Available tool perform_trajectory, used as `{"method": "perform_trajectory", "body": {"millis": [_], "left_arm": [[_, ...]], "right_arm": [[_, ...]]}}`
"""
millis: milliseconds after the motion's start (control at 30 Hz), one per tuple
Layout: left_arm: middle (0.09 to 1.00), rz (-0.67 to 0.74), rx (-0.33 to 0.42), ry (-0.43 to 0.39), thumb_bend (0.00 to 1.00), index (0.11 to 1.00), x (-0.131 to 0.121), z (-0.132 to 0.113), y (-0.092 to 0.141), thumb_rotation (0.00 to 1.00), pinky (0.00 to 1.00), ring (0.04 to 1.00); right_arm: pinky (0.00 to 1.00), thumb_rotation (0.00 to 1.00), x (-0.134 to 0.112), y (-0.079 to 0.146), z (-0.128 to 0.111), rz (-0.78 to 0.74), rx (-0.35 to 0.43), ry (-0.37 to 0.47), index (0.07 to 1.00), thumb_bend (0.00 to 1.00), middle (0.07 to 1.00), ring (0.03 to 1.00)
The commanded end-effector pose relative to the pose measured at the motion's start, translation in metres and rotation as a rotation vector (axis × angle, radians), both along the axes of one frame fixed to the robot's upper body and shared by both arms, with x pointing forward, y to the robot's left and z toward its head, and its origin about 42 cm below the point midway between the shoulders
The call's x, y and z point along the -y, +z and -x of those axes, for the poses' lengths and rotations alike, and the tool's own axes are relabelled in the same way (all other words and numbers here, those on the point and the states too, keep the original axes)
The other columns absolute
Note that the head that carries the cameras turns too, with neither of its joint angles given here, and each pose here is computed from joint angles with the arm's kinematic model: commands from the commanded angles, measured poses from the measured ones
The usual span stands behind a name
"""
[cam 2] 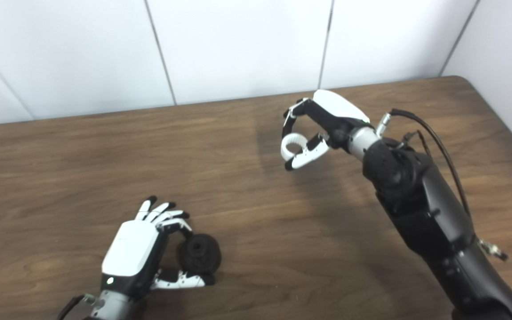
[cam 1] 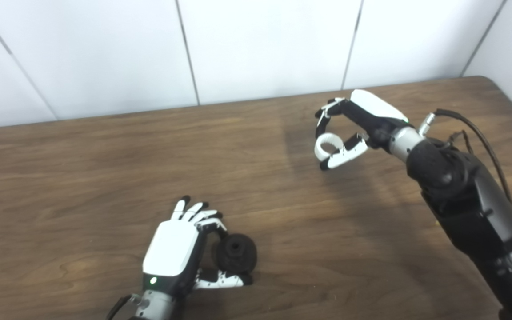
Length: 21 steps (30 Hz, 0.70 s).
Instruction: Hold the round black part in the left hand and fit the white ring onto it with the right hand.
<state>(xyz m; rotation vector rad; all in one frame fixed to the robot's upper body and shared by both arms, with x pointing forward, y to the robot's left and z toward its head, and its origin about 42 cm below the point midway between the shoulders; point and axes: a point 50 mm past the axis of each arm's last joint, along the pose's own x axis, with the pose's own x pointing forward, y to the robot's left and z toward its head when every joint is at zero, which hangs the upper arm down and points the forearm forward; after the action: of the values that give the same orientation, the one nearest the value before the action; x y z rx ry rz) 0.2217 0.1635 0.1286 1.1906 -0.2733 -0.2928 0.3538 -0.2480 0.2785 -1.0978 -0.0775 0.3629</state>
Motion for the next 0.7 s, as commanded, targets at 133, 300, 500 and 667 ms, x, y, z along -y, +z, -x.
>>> {"method": "perform_trajectory", "body": {"millis": [133, 300, 500, 667], "left_arm": [[0.777, -0.033, -0.025, -0.016, 0.53, 0.484, 0.009, -0.002, -0.001, 0.06, 1.00, 0.896], [0.776, -0.032, -0.018, -0.016, 0.53, 0.484, 0.012, -0.004, 0.000, 0.06, 1.00, 0.889], [0.780, -0.041, -0.014, -0.017, 0.53, 0.484, 0.016, -0.007, 0.001, 0.06, 1.00, 0.891], [0.777, -0.034, -0.013, -0.018, 0.53, 0.484, 0.018, -0.009, 0.001, 0.06, 1.00, 0.892]], "right_arm": [[0.98, 0.14, -0.030, 0.019, 0.021, 0.002, 0.044, 0.096, 0.483, 0.52, 0.825, 0.949], [1.00, 0.13, -0.048, 0.013, 0.037, -0.040, 0.021, 0.157, 0.483, 0.52, 0.820, 0.945], [1.00, 0.13, -0.066, 0.005, 0.054, -0.075, 0.001, 0.215, 0.483, 0.52, 0.820, 0.936], [1.00, 0.13, -0.081, 0.000, 0.064, -0.116, -0.017, 0.256, 0.483, 0.52, 0.819, 0.942]]}}
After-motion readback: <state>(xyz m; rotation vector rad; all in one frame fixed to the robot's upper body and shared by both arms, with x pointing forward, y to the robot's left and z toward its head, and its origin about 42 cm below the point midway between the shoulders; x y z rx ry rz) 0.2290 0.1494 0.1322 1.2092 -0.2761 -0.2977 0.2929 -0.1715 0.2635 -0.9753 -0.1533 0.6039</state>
